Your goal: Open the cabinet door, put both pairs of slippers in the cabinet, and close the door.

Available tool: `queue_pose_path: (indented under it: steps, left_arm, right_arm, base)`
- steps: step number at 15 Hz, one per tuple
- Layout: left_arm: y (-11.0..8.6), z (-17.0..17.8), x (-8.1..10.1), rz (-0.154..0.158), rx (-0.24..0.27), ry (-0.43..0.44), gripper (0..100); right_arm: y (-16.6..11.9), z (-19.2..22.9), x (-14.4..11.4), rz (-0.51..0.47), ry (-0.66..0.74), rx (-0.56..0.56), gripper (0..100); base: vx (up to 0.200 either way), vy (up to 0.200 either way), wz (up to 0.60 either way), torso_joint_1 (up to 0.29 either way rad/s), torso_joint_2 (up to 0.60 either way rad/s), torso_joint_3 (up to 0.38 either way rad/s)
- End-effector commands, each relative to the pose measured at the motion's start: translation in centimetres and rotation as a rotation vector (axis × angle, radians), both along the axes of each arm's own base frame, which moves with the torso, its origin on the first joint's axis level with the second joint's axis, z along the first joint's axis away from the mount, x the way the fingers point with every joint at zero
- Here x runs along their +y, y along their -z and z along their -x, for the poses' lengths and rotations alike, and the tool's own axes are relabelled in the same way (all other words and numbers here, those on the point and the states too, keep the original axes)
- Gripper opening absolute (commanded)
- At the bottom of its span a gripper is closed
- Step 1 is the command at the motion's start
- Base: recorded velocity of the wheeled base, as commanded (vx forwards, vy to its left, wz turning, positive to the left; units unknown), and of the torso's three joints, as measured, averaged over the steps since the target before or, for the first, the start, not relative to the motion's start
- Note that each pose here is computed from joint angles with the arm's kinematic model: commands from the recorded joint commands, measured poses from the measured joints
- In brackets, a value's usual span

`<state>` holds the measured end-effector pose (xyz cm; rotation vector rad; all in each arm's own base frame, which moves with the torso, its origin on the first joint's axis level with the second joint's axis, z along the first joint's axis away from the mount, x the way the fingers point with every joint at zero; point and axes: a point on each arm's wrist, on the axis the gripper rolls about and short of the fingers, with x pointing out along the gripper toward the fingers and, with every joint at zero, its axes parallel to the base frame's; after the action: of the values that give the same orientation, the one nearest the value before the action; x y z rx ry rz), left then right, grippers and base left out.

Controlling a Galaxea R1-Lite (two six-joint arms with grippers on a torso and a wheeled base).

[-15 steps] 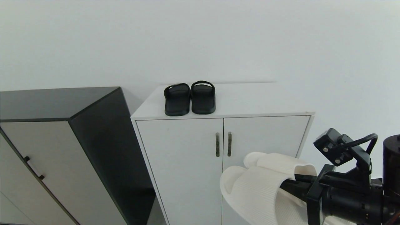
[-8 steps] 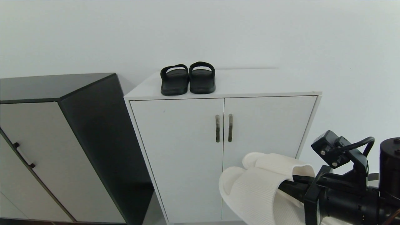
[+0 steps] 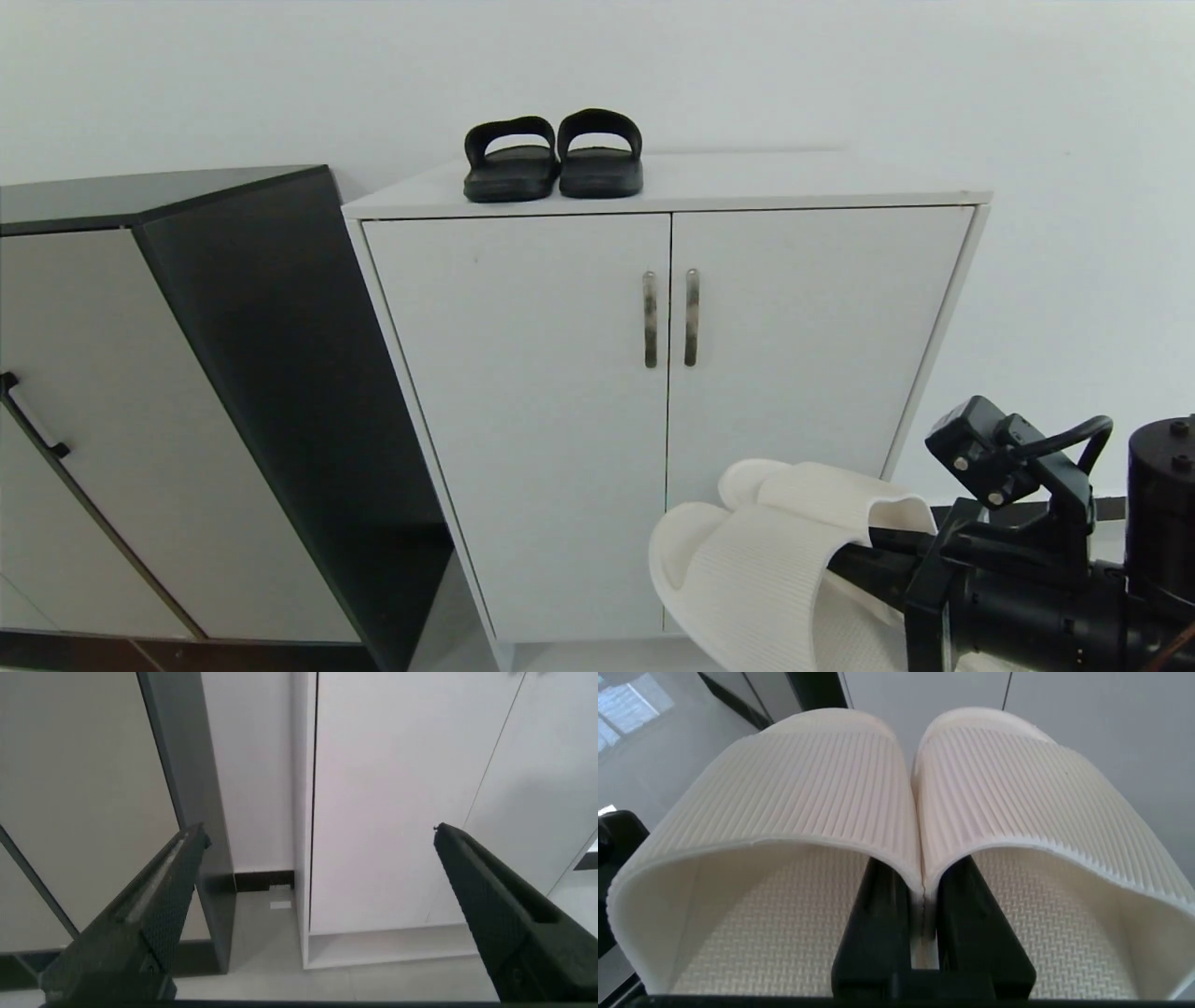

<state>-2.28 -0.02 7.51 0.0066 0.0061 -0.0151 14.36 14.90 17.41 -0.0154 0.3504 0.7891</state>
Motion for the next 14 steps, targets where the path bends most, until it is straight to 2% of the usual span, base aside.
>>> queue_pose_path:
  steps: [1,2,4,5,6,7,8,9,10,11,12,13,14]
  left_arm:
    - [0.0,0.0,0.0,-0.015,0.003,0.002,100]
    - [0.0,-0.1,0.0,-0.029,0.007,0.016,100]
    - [-0.1,-0.3,0.0,-0.033,0.036,0.036,100]
    - [-0.3,-0.4,0.0,-0.054,0.053,0.051,100]
    - [-0.7,-0.6,0.0,-0.071,0.066,0.054,100]
    - [-2.1,-0.7,-0.1,-0.071,0.060,0.061,100]
    - [-5.5,-1.4,-0.2,-0.055,0.056,0.119,100]
    - [-7.0,-2.3,-0.3,-0.049,0.082,0.168,100]
    - [-8.6,-4.7,-0.5,-0.040,0.163,0.229,100]
    - [-9.3,-6.7,-0.8,-0.038,0.201,0.289,100]
    - [-10.1,-9.2,-1.6,-0.031,0.205,0.376,100]
    - [-10.8,-11.5,-2.7,0.014,0.178,0.456,100]
    - [-11.3,-12.7,-3.6,0.038,0.148,0.505,100]
  right_arm:
    - [0.1,0.0,0.0,0.002,0.000,0.001,0]
    - [0.0,0.0,0.0,0.001,-0.001,0.001,0]
    - [0.1,0.0,0.0,0.003,-0.002,0.003,0]
    - [0.1,0.1,0.0,0.001,-0.001,0.001,0]
    - [0.0,0.1,-0.1,-0.001,0.000,-0.002,0]
    - [-0.1,0.1,-0.1,-0.004,-0.001,-0.007,0]
    - [-0.3,0.2,-0.1,-0.018,0.000,-0.020,0]
    - [-0.3,0.1,-0.1,-0.017,0.001,-0.020,0]
    - [-0.3,0.1,-0.1,-0.016,0.001,-0.019,0]
    - [-0.2,0.2,-0.1,-0.015,0.001,-0.018,0]
    - [-0.2,0.2,-0.2,-0.015,0.001,-0.018,0]
    - [-0.2,0.2,-0.2,-0.011,0.001,-0.023,0]
    - [-0.1,0.2,-0.2,-0.003,-0.004,-0.027,0]
  base:
    - [0.000,0.000,0.00,0.002,0.33,0.286]
    - [0.000,0.000,0.00,0.002,0.09,0.036]
    - [0.000,0.000,0.00,0.000,0.00,0.000]
    - [0.000,0.000,0.00,0.000,0.00,0.000]
    - [0.000,0.000,0.00,0.000,0.00,0.000]
    - [0.000,0.000,0.00,0.000,0.00,0.000]
    - [0.000,0.000,0.00,0.000,0.00,0.000]
    - [0.000,0.000,0.00,0.000,0.00,0.000]
    - [0.000,0.000,0.00,0.000,0.00,0.000]
    - [0.000,0.000,0.00,0.000,0.00,0.000]
    - [0.000,0.000,0.00,-0.022,0.22,0.163]
    - [0.000,0.000,0.00,-0.007,0.15,0.090]
    - [0.000,0.000,0.00,0.007,0.09,0.041]
